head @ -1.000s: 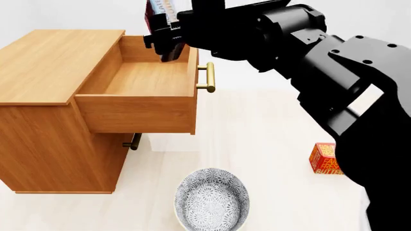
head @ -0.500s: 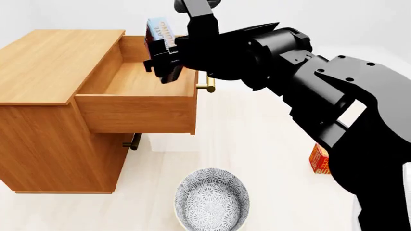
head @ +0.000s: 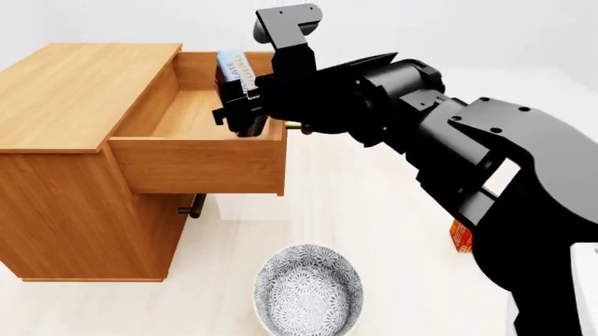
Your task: Put the chocolate pudding in the top drawer of the cabinet and close it.
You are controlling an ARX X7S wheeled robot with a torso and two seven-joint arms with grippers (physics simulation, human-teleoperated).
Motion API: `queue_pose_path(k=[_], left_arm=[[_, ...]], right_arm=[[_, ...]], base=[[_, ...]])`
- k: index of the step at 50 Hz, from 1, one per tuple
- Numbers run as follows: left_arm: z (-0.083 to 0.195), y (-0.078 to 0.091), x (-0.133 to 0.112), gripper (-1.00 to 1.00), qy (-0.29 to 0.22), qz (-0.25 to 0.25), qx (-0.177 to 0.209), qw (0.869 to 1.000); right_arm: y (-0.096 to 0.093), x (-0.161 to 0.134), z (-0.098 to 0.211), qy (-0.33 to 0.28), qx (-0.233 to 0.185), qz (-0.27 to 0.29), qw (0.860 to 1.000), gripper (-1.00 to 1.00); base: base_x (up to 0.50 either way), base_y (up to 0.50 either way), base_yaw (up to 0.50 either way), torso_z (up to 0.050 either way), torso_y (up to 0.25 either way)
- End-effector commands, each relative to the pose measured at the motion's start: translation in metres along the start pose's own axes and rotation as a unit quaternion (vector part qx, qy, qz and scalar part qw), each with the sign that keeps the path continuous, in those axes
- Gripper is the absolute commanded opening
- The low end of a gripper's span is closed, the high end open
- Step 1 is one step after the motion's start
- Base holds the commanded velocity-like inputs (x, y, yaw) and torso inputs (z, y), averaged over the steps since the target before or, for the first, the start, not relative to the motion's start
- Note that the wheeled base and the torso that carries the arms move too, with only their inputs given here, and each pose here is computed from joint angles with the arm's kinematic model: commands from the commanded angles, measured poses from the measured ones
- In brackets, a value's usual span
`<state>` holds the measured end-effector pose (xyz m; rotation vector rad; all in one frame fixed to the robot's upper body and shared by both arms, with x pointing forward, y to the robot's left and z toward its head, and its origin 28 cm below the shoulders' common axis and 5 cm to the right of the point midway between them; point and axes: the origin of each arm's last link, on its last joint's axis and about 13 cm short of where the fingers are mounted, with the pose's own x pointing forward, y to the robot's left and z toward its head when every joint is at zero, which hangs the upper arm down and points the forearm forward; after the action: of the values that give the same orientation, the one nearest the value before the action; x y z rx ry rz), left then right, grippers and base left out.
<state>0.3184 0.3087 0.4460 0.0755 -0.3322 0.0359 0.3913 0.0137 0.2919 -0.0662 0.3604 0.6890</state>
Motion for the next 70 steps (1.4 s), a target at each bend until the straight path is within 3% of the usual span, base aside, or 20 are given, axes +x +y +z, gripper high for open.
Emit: queue_pose_path(k=[1, 10, 11, 33, 46, 70], left_arm=[[-0.002, 0.002, -0.001, 1.0, 0.001, 0.001, 0.0, 1.0], [-0.004, 0.002, 0.0, 1.0, 0.002, 0.001, 0.0, 1.0], [-0.004, 0.002, 0.0, 1.0, 0.002, 0.001, 0.0, 1.0], [-0.002, 0.003, -0.002, 1.0, 0.0, 0.002, 0.001, 1.0], [-0.004, 0.003, -0.006, 1.0, 0.002, -0.002, -0.002, 1.0], [-0.009, -0.014, -0.014, 1.0, 0.009, -0.039, -0.009, 0.999]], right_arm=[[0.0, 0.002, -0.004, 0.007, -0.005, 0.002, 1.0, -1.0], [0.0, 0.002, -0.007, 0.011, -0.004, 0.003, 1.0, -1.0], [0.0, 0.002, -0.007, 0.012, -0.004, 0.003, 1.0, 1.0], [0.001, -0.003, 0.006, -0.003, -0.005, 0.0, 1.0, 1.0], [-0.002, -0.017, 0.038, -0.054, 0.0, -0.011, 0.999, 1.0], [-0.065, -0.052, 0.059, -0.096, 0.044, -0.138, 0.985, 1.0]], base=[[0.0, 0.0, 0.0, 0.0, 0.0], [0.0, 0.0, 0.0, 0.0, 0.0], [0.0, 0.0, 0.0, 0.0, 0.0], [0.0, 0.0, 0.0, 0.0, 0.0], [0.0, 0.0, 0.0, 0.0, 0.0], [0.0, 0.0, 0.0, 0.0, 0.0]])
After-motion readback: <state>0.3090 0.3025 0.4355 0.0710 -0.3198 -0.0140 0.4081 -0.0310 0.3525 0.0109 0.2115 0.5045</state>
